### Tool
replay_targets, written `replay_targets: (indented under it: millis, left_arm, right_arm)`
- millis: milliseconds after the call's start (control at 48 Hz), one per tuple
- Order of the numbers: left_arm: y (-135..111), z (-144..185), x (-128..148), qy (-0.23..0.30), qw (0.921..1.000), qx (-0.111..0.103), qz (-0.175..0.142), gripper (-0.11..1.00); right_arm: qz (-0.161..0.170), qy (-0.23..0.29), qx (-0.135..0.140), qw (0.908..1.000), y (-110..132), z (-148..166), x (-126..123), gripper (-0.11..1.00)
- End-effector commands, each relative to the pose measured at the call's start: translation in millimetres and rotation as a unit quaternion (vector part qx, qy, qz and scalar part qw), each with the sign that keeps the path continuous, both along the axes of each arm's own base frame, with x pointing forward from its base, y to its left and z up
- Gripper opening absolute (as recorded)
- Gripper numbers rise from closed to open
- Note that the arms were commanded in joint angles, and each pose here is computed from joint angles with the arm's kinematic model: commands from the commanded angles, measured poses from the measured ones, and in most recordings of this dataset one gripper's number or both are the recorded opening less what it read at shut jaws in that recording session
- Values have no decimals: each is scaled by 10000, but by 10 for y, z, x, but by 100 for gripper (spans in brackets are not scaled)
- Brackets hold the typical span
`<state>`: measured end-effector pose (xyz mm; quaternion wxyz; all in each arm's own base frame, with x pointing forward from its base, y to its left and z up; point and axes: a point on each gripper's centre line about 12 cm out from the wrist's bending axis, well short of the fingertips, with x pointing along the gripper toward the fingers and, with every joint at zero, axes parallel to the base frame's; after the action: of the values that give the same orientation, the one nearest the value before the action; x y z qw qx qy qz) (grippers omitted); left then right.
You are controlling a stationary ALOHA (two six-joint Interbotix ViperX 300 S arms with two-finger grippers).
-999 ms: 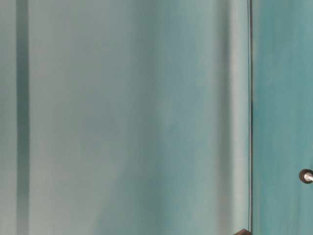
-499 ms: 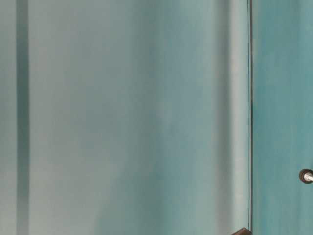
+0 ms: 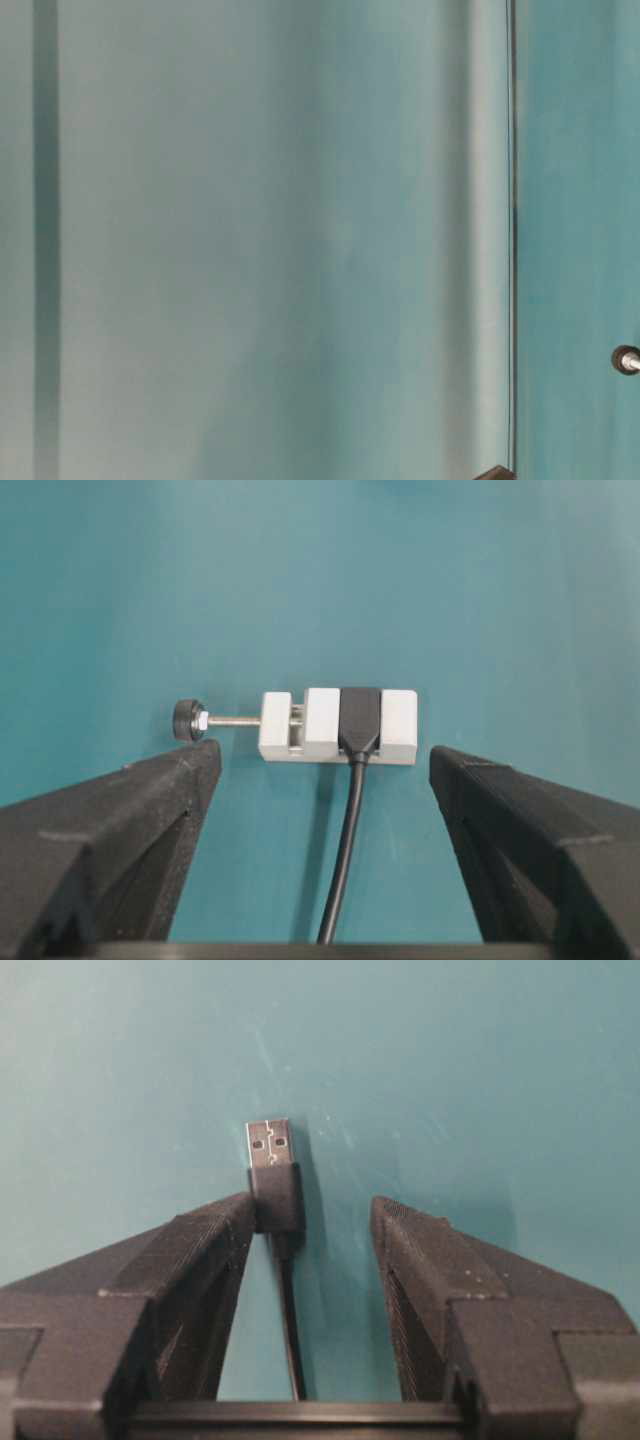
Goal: Insert the USB cable into the female connector supported by the left arm.
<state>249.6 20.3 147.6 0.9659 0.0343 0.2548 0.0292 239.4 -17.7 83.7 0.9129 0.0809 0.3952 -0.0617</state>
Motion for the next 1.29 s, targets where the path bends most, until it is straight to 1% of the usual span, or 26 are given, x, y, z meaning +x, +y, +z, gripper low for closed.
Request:
replay_targets:
  millis: [0, 146, 499, 583, 728, 812, 978, 1124, 1270]
  left_arm:
    - [11, 49, 34, -92, 10000, 2, 21, 96]
    - [11, 50, 35, -100, 9999, 3, 21, 96]
    - [11, 45, 31, -92, 10000, 2, 21, 95]
    - [10, 27, 14, -62, 10000, 0, 21, 95]
    - [5, -50, -47, 54, 10000, -2, 18, 92]
    - [2, -101, -75, 138, 9999, -9, 18, 92]
    - [3, -157, -68, 230, 9997, -15, 19, 92]
    - [7, -164, -25, 161, 9999, -14, 24, 92]
    - [10, -170, 3, 130, 9999, -10, 25, 92]
  right_arm:
    - [47, -100, -5, 9999, 20, 32, 47, 51]
    - [132, -54, -1, 9999, 61, 9, 55, 51]
    - [153, -53, -7, 9999, 67, 8, 78, 51]
    - [160, -69, -7, 9998, 70, 15, 89, 46]
    - [231, -77, -2, 9997, 108, 18, 96, 29]
    - [303, -69, 4, 9995, 146, 14, 96, 23]
    - [376, 44, 61, 9993, 211, -46, 91, 22]
    - [393, 212, 130, 9989, 258, -138, 114, 22]
    - [436, 282, 124, 9986, 279, -179, 161, 22]
